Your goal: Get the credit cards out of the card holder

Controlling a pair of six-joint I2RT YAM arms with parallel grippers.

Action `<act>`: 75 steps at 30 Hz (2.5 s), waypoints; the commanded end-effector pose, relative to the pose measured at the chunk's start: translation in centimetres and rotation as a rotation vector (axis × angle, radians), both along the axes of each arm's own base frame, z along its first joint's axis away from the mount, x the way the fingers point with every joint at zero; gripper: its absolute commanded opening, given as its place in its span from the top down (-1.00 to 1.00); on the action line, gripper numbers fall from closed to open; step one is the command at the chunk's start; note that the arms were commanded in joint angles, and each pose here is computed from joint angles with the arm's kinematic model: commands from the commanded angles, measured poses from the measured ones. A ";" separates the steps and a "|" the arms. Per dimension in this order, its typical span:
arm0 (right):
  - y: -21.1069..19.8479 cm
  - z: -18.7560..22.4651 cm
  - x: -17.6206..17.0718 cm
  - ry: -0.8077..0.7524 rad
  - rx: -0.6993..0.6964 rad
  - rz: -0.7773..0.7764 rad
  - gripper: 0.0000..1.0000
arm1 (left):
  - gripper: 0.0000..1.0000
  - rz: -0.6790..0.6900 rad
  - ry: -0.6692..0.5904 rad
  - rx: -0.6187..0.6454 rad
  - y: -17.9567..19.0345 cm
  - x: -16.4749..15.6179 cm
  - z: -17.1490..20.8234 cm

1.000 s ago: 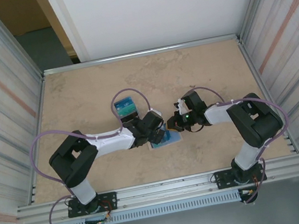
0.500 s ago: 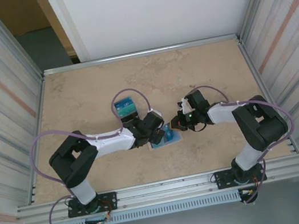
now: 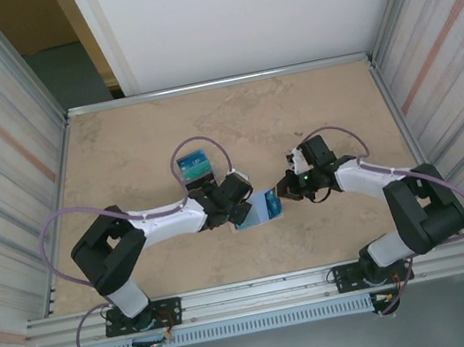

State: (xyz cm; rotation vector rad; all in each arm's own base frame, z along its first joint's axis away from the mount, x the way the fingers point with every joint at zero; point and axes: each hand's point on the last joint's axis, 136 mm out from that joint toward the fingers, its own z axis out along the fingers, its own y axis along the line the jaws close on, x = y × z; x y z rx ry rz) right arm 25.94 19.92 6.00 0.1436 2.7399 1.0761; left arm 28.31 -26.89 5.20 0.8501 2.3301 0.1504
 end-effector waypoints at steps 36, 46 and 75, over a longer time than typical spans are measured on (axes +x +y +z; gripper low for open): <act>7.6 15.5 -6.2 -0.586 0.198 0.665 1.00 | -0.49 -0.687 0.156 -0.533 -4.6 -7.6 14.0; 8.5 15.7 -6.5 -0.582 0.233 0.724 1.00 | 0.45 -0.754 0.245 -0.573 -5.6 -8.9 13.5; 5.4 20.0 -3.1 -0.828 0.308 0.293 -0.28 | 1.00 -0.546 -0.144 -0.939 -2.3 -7.7 22.6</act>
